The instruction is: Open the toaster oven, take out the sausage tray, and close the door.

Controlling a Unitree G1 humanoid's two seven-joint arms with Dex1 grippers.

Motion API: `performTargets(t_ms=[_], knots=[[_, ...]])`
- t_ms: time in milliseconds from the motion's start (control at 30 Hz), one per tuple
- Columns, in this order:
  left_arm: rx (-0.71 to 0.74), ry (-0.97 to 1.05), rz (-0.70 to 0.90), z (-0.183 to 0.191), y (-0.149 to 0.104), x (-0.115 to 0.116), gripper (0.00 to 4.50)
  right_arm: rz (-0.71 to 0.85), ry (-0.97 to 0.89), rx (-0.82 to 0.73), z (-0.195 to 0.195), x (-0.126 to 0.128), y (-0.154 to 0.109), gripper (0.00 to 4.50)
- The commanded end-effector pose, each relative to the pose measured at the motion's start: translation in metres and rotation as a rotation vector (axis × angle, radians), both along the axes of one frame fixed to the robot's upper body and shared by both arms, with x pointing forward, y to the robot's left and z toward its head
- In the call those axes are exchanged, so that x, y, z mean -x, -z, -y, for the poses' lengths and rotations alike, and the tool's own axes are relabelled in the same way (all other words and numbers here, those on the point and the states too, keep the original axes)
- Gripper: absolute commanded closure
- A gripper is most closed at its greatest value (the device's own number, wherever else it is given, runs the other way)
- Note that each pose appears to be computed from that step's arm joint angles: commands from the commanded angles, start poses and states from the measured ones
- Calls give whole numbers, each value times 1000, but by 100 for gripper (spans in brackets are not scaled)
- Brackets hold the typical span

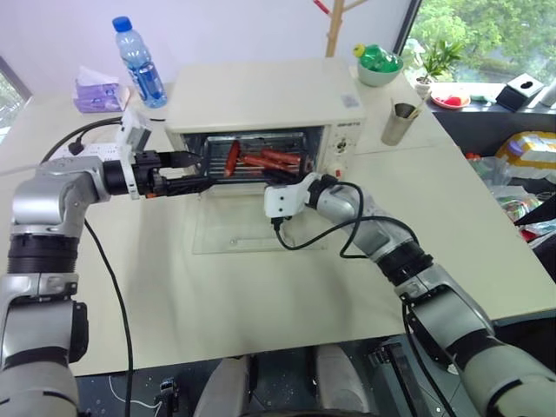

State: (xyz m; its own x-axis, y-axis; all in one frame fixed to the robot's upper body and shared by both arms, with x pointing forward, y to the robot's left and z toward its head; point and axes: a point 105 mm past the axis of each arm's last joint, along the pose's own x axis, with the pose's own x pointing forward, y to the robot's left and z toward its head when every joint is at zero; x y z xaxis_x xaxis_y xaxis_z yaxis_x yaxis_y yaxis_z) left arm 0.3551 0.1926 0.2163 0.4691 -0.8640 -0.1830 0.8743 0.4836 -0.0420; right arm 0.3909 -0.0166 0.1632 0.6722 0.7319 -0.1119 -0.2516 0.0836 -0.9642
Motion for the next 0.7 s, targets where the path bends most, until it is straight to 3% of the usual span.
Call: performTargets(t_ms=[33,700], knots=[[-3,-6,63,-2,-18,-2,0,76,-43,-113,-2,12,-35,447],[-13,23,49,0,-15,-2,0,133,-106,-44,39,69,-26,447]])
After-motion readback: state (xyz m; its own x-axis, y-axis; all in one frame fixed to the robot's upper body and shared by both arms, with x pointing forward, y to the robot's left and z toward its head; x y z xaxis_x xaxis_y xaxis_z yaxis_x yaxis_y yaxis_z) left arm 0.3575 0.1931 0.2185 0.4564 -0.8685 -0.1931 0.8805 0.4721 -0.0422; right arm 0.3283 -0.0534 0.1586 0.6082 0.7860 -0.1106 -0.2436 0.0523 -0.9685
